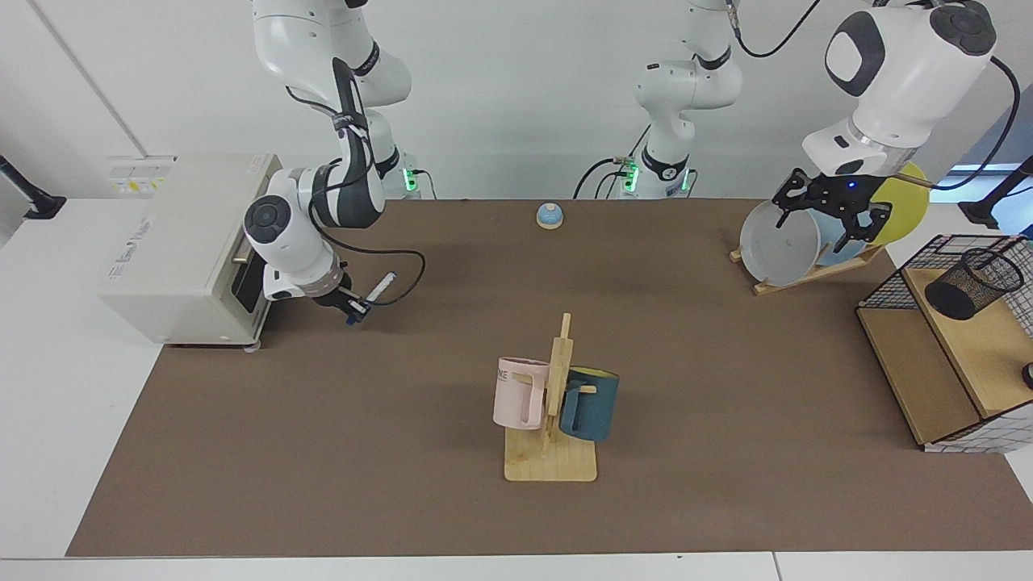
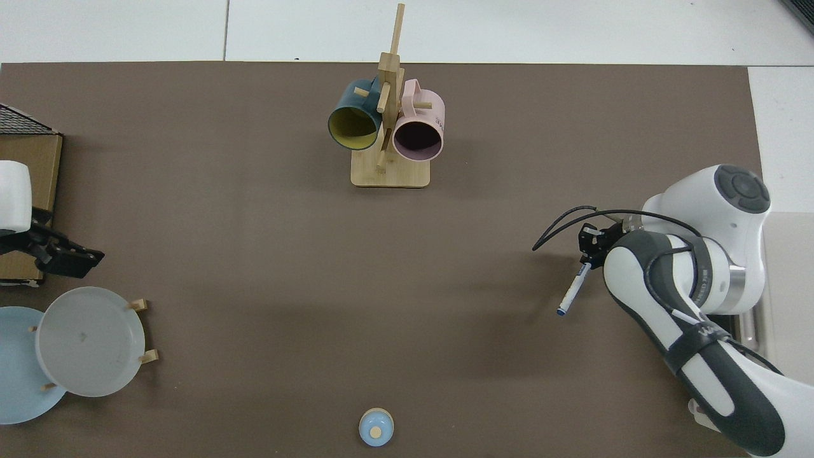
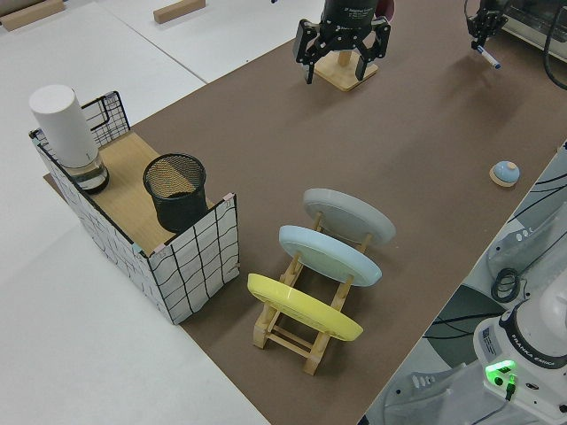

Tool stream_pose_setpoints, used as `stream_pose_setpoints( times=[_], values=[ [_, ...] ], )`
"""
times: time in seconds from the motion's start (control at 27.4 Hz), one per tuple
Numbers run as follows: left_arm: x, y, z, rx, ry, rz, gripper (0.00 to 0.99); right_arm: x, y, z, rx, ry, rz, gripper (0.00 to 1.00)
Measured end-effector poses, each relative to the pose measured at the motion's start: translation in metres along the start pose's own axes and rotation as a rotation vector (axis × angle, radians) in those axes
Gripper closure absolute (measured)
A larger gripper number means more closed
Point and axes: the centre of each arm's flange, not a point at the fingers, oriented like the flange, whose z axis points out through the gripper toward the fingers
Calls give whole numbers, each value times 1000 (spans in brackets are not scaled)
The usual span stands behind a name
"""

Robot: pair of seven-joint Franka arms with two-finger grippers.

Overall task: Put markers into pen holder
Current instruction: 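Close the right gripper on the marker and lift it, then carry the marker with the right gripper while the left gripper approaches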

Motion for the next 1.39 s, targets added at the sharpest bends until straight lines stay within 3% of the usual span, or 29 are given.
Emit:
stream_pose_setpoints(
  times=[0.15,0.33,0.55,0.73,0.88,1.09,1.24,1.39],
  values=[
    [0,0,0,2,2,128,0,-4,-21,-35,70,-72,40,828],
    [1,-1,0,8,6,304,0,-20,-51,-70,120,-116,118,828],
    [3,2,0,8,5,463,0,-61,-99,-102,125,-130,200,828],
    [11,12,1,-4,1,533,0,-104,-140,-104,133,-165,267,828],
    [19,23,1,-11,6,560,0,-133,-168,-105,164,-178,322,828],
    [40,53,-4,-13,11,626,0,-164,-199,-114,246,-214,427,828],
    [53,74,-3,-17,6,661,0,-181,-218,-119,322,-245,506,828],
    [66,95,-2,-18,3,706,0,-199,-232,-120,359,-285,592,828]
  ],
)
